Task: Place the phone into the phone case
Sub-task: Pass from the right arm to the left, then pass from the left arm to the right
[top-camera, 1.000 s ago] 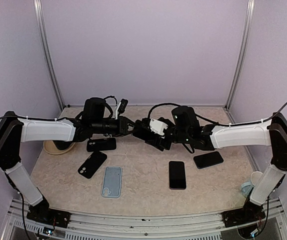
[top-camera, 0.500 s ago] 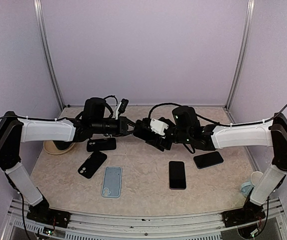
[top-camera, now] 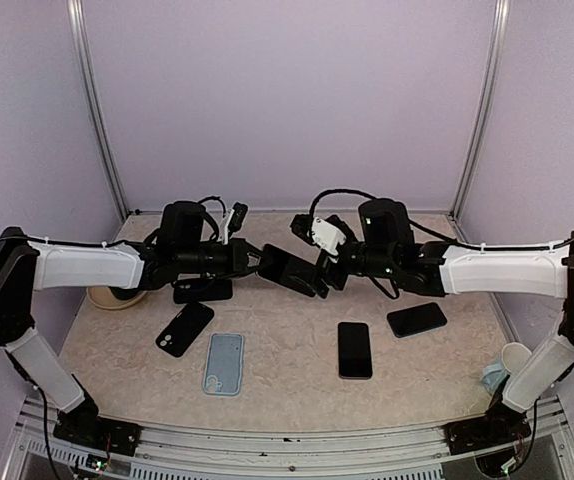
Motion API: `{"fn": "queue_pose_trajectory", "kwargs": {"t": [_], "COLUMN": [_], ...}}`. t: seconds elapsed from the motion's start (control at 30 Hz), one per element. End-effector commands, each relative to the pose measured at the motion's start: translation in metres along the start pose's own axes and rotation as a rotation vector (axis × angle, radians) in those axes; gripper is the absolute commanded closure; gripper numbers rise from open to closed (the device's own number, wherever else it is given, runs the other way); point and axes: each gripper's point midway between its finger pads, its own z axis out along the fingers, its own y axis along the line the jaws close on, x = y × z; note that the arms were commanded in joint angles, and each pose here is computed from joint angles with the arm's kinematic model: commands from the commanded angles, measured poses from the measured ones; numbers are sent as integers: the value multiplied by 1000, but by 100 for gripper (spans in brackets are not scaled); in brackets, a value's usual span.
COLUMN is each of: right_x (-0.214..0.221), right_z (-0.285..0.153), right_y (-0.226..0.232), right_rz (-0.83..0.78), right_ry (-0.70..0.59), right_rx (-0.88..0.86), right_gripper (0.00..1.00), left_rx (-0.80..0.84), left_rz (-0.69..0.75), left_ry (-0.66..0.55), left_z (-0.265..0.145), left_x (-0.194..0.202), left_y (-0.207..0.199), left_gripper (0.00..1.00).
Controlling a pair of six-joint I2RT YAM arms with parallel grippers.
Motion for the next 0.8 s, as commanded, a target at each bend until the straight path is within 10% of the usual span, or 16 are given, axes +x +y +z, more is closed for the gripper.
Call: {"fn": "queue_pose_trajectory", "kwargs": {"t": [0.0,0.77], "right_x": [-32,-42], "right_z": [-20,-58], "right_y": [-12,-52], "right_rz": [153,942], "right_ry": [-113,-275], "right_rx": [-43,-308], "right_gripper": [0,2], "left_rx": [57,231], "left_rz": [54,113], "left_ry": [-126,-329], "left_z": [-22,-71], "left_x": [-32,-63], "left_y": [-25,-67], "left_gripper": [100,100]}}
